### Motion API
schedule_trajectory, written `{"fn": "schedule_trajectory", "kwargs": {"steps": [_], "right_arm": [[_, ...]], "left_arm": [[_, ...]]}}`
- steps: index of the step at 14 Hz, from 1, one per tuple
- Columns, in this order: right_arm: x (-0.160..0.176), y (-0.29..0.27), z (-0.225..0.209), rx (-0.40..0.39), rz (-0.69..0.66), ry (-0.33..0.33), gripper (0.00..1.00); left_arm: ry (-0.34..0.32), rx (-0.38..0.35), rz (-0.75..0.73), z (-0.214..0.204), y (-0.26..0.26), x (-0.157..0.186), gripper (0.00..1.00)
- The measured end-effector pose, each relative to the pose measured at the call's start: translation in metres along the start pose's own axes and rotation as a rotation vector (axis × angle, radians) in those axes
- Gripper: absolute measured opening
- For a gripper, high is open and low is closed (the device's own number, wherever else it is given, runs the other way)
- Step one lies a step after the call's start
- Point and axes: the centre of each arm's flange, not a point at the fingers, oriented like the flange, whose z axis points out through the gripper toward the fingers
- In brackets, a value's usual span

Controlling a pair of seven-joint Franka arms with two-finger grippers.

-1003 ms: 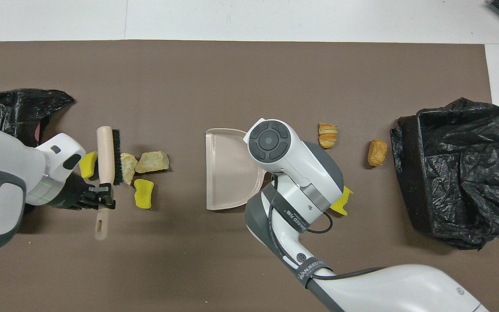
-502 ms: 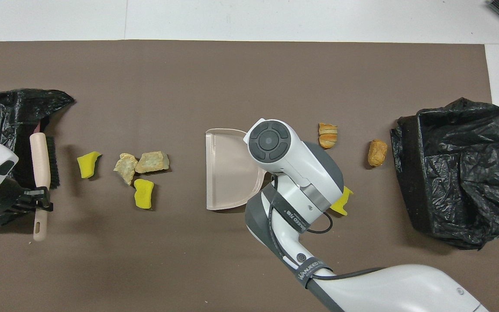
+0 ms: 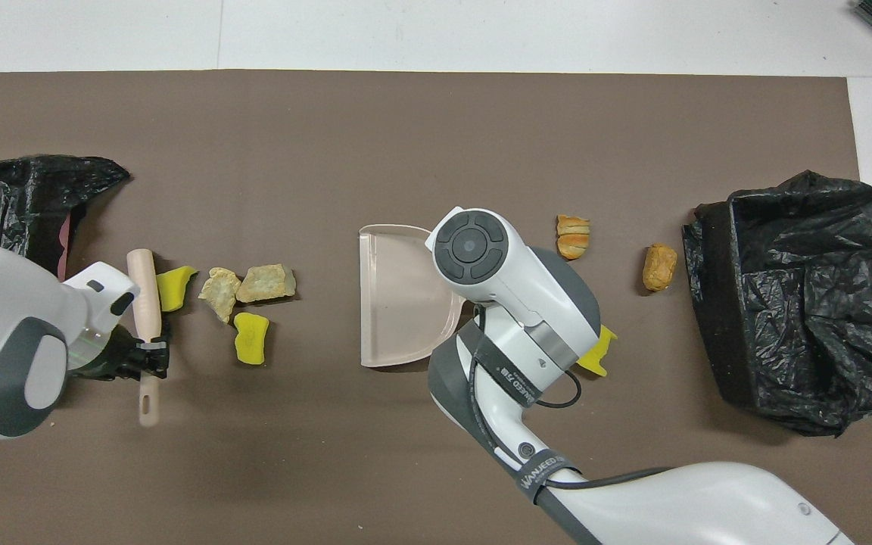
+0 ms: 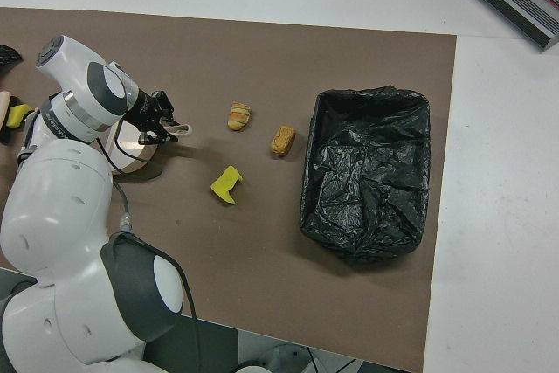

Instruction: Sweep and dump trash in bin

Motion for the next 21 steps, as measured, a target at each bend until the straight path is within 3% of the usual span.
{"fn": "schedule_trajectory", "kwargs": {"steps": [5,10,16,21], "right_arm": [[0.0,0.0,0.0,0.0,0.0,0.0,0.31],[0.0,0.0,0.0,0.0,0.0,0.0,0.31],[0.0,0.0,0.0,0.0,0.0,0.0,0.31],[0.0,0.0,0.0,0.0,0.0,0.0,0.31]], "left_arm": [[0.003,0.03,-0.059,0.006,0.08,-0.032,0.26],[0.009,-0.08,-0.056,0.02,0.166,-0.067,0.26],[0.012,-0.19,0.059,0.014,0.251,-0.119,0.26],[0.047,-0.229,0.087,-0.013,0.276,-0.114,0.26]]}}
